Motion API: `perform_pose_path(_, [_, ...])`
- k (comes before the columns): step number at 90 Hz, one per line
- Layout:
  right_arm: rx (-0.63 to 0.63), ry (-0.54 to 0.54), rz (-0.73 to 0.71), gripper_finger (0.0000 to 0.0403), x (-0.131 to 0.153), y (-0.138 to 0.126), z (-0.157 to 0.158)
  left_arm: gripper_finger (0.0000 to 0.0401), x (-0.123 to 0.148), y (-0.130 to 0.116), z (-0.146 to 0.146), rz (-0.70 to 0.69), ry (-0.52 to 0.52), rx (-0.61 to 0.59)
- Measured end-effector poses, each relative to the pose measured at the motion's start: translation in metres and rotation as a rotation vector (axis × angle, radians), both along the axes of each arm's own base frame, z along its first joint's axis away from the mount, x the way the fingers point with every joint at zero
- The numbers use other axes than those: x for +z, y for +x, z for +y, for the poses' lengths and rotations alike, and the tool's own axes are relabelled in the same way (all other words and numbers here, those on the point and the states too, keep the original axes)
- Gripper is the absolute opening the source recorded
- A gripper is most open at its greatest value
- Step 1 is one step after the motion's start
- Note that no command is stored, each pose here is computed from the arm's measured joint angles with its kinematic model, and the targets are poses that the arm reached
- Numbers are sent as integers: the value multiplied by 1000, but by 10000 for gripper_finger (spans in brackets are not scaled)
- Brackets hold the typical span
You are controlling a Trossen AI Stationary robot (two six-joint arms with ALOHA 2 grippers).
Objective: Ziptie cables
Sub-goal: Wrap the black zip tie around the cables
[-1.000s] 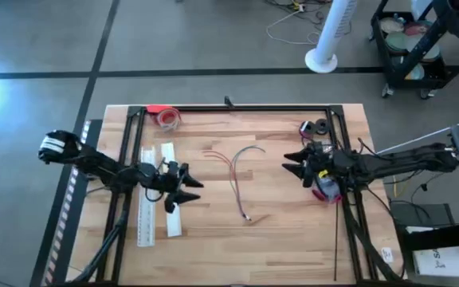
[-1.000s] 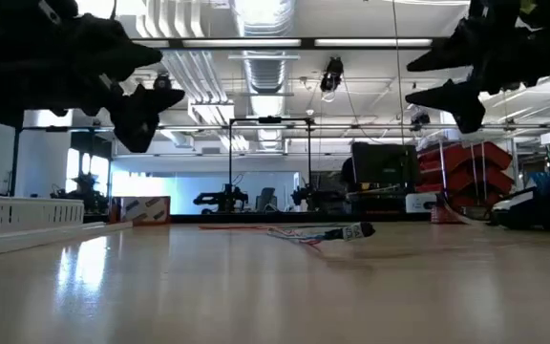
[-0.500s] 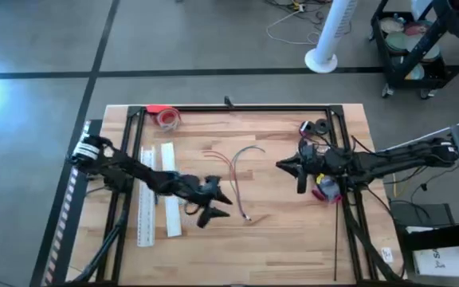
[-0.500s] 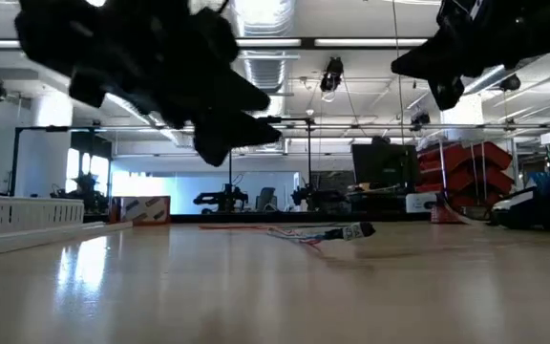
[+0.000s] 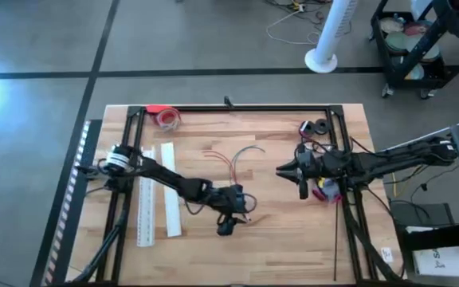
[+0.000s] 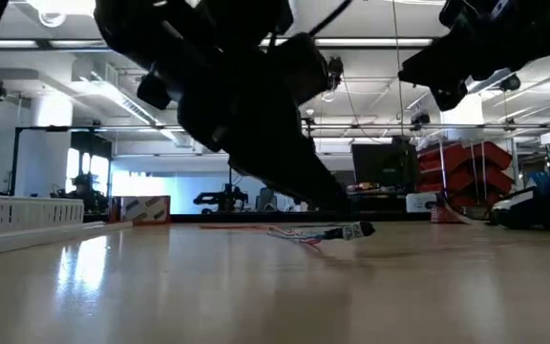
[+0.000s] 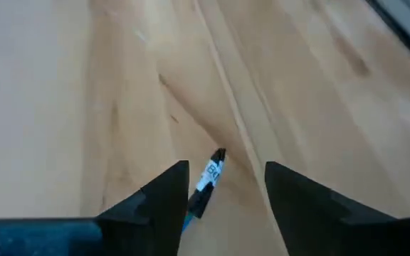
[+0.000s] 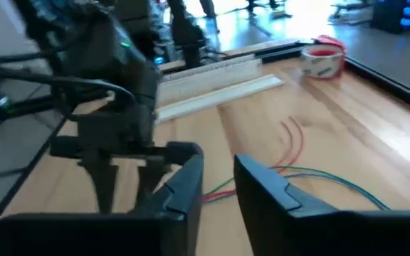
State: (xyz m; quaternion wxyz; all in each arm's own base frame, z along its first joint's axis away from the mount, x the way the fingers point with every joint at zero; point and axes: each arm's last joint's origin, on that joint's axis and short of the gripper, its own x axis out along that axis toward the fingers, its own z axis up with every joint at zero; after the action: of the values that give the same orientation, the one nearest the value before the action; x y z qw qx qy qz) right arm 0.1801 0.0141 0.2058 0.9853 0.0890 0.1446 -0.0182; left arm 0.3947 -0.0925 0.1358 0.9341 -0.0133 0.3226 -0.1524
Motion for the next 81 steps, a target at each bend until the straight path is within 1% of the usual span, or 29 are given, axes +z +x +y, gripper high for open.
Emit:
perform_pose_path(14, [-5, -4, 2, 148, 0, 0, 0, 152, -8, 6, -1, 7, 46, -24])
perform_pose_path(25, [-4, -4, 4, 171, 0, 0, 0, 135, -23, 9, 0, 29, 86, -6])
perform_pose_path(31, [-2, -12, 4, 176, 0, 0, 0, 122, -28, 12, 0, 24, 106, 27])
perform_pose_path(40, [-1, -13, 0, 178, 0, 0, 0, 95, -30, 16, -1, 27, 105, 54])
perform_pose_path(48, [-1, -11, -13, 172, 2, -1, 0, 61, -28, 17, -1, 25, 107, 59])
perform_pose_path(56, [-1, -11, -19, 159, 3, -3, 0, 18, -25, 16, 0, 28, 106, 67])
perform_pose_path(60, [1, -14, -27, 151, 6, -3, 0, 9, -21, 15, 0, 33, 100, 75])
perform_pose_path(69, [15, -51, -12, 129, 21, -5, 0, 9, -7, 12, 4, 27, 109, 101])
perform_pose_path(75, [27, -84, -12, 114, 35, -5, 0, 5, 17, 10, 8, -37, 131, 121])
perform_pose_path(81, [36, -116, -14, 100, 46, -5, 0, 4, 51, 7, 15, -137, 133, 143])
